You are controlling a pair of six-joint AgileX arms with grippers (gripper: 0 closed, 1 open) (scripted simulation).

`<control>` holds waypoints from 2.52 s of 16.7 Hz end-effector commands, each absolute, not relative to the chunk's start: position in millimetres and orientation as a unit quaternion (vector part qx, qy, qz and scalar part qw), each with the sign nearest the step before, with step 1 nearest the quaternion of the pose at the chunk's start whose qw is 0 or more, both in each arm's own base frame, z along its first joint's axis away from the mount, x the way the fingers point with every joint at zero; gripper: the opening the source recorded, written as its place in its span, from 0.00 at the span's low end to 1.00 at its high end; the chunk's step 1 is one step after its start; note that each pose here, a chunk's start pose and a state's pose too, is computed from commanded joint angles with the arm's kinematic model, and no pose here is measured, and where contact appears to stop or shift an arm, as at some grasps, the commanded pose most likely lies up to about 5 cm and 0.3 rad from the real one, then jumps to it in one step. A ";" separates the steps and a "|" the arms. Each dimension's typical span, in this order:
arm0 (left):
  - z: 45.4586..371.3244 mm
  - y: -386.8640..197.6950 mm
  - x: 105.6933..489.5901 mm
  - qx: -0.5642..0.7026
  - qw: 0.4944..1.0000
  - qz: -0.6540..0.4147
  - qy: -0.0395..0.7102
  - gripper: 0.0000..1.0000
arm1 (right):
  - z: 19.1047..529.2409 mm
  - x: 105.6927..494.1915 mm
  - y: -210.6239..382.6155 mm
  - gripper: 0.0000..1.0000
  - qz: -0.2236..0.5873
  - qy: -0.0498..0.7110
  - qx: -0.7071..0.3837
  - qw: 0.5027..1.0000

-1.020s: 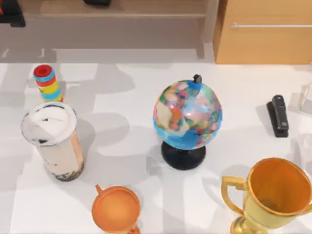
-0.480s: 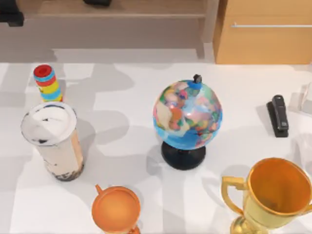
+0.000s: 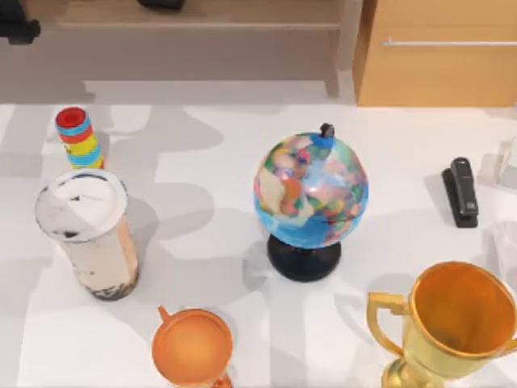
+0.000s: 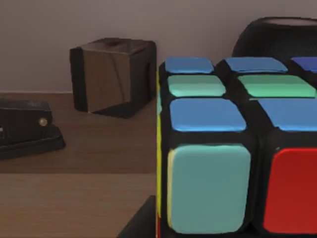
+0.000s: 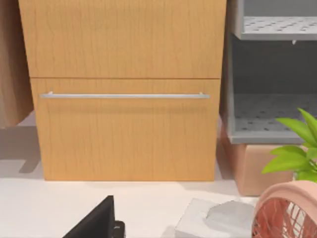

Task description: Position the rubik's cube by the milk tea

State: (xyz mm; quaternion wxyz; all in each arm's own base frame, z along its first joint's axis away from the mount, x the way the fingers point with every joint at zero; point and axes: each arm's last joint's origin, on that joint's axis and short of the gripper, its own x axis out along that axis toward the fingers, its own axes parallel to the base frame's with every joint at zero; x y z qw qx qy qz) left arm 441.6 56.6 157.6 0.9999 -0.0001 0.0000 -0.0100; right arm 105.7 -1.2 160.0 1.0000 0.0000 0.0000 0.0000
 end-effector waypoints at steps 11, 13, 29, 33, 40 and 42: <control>159.2 57.8 441.3 0.001 1.000 -0.008 -0.001 0.00 | 160.0 105.7 -1.2 1.00 0.000 0.000 0.000 1.000; 164.1 57.7 441.2 0.001 1.000 -0.008 0.000 0.00 | 160.0 105.7 -1.2 1.00 0.000 0.000 0.000 1.000; 247.4 63.0 438.6 0.022 0.995 -0.005 0.093 0.00 | 160.0 105.7 -1.2 1.00 0.000 0.000 0.000 1.000; 269.7 65.1 414.2 0.021 0.974 -0.001 0.224 0.00 | 160.0 105.7 -1.2 1.00 0.000 0.000 0.000 1.000; 234.5 62.1 359.5 0.008 0.866 -0.001 0.500 0.00 | 160.0 105.7 -1.2 1.00 0.000 0.000 0.000 1.000; 220.6 59.9 343.1 0.005 0.822 -0.003 0.570 0.00 | 160.0 105.7 -1.2 1.00 0.000 0.000 0.000 1.000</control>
